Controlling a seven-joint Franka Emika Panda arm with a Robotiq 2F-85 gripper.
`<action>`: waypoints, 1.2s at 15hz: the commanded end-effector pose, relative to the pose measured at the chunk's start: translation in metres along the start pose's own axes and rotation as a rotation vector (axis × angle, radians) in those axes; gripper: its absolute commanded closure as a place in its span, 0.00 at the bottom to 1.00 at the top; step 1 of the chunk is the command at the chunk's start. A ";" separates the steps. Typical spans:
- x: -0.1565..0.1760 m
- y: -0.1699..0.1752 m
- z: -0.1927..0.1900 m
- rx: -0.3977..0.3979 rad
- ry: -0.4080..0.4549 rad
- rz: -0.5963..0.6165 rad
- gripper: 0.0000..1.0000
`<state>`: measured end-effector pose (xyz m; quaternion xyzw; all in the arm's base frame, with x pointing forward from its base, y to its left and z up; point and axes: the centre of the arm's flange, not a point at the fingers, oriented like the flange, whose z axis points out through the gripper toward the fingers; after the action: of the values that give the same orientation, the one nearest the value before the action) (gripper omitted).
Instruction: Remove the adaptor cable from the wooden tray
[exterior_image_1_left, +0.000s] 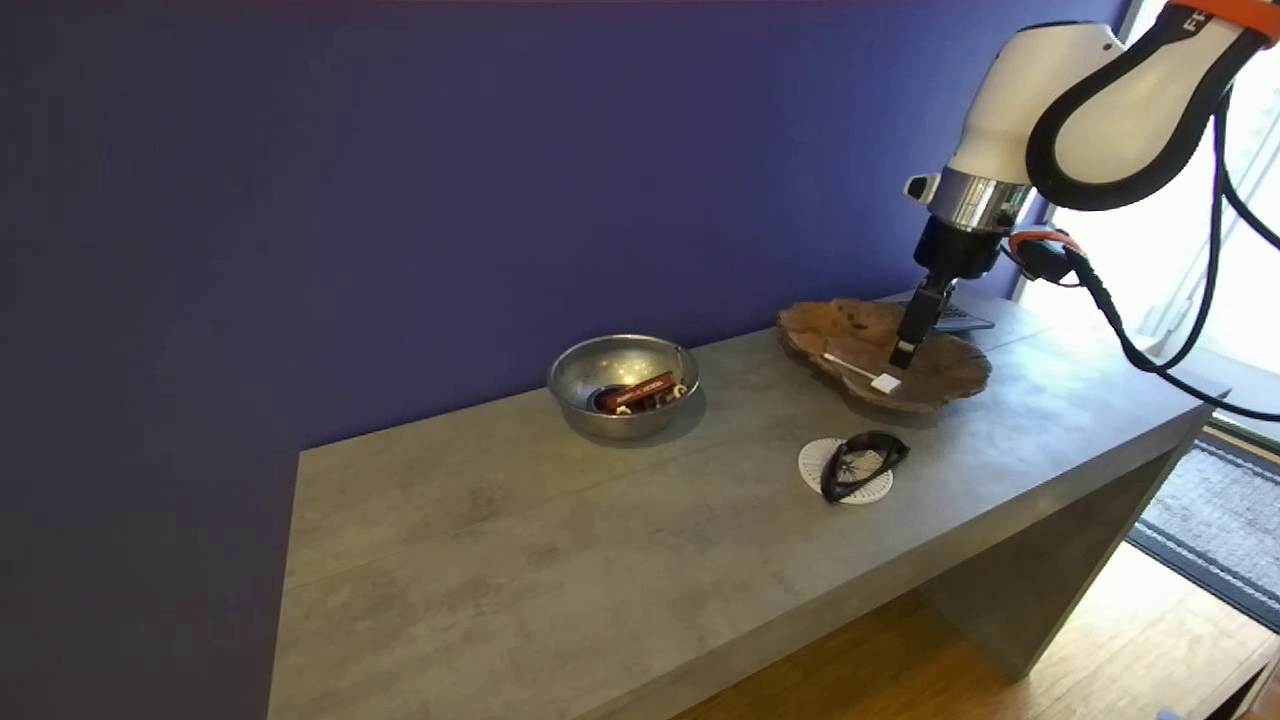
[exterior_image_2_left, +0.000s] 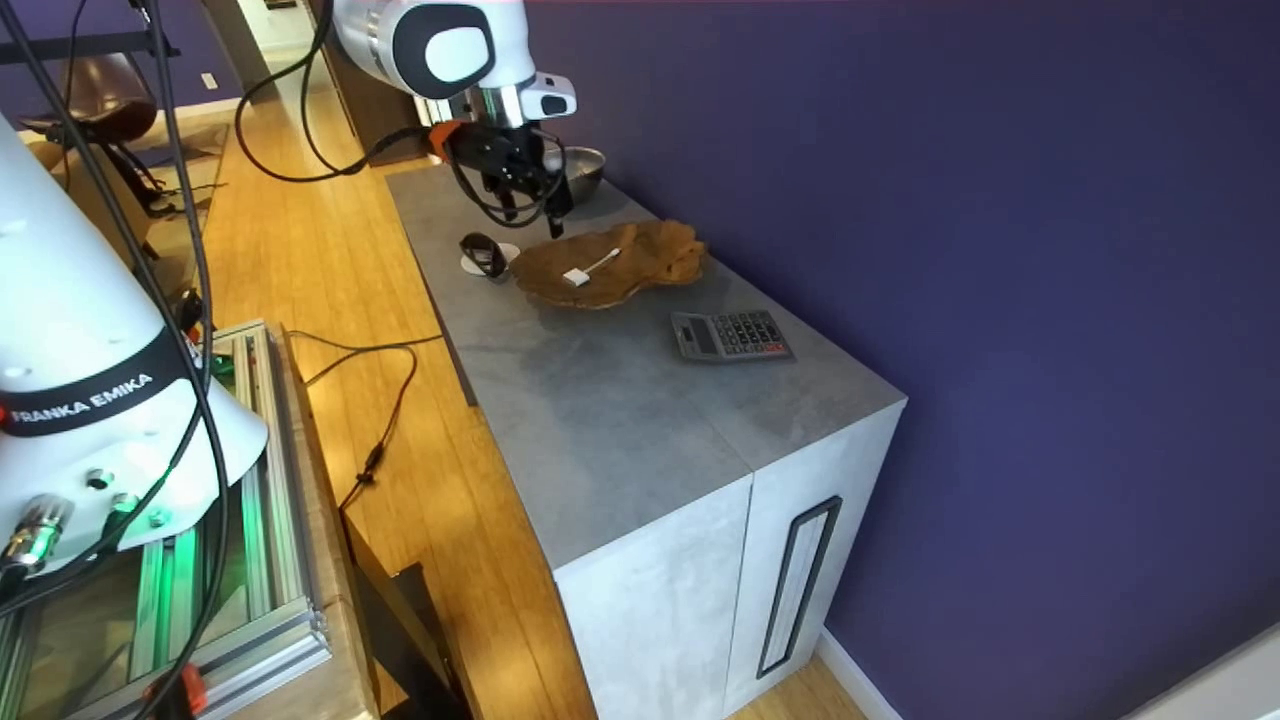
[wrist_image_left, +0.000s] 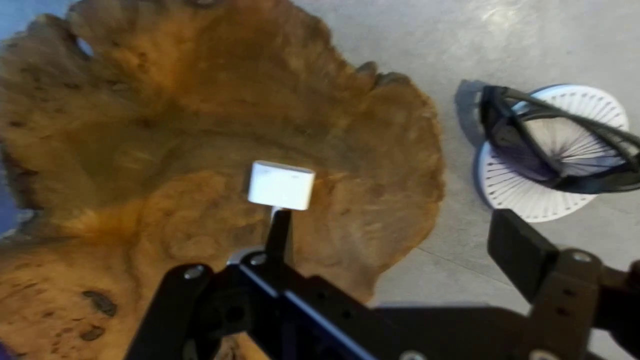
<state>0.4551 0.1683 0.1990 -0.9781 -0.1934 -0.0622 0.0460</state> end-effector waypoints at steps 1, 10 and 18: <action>0.019 0.048 0.028 -0.100 0.021 0.113 0.00; 0.037 0.056 0.047 -0.106 0.000 0.171 0.00; 0.041 0.058 0.063 -0.110 0.055 0.181 0.11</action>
<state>0.5146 0.1309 0.1509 -0.9908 -0.1071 -0.0833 0.0032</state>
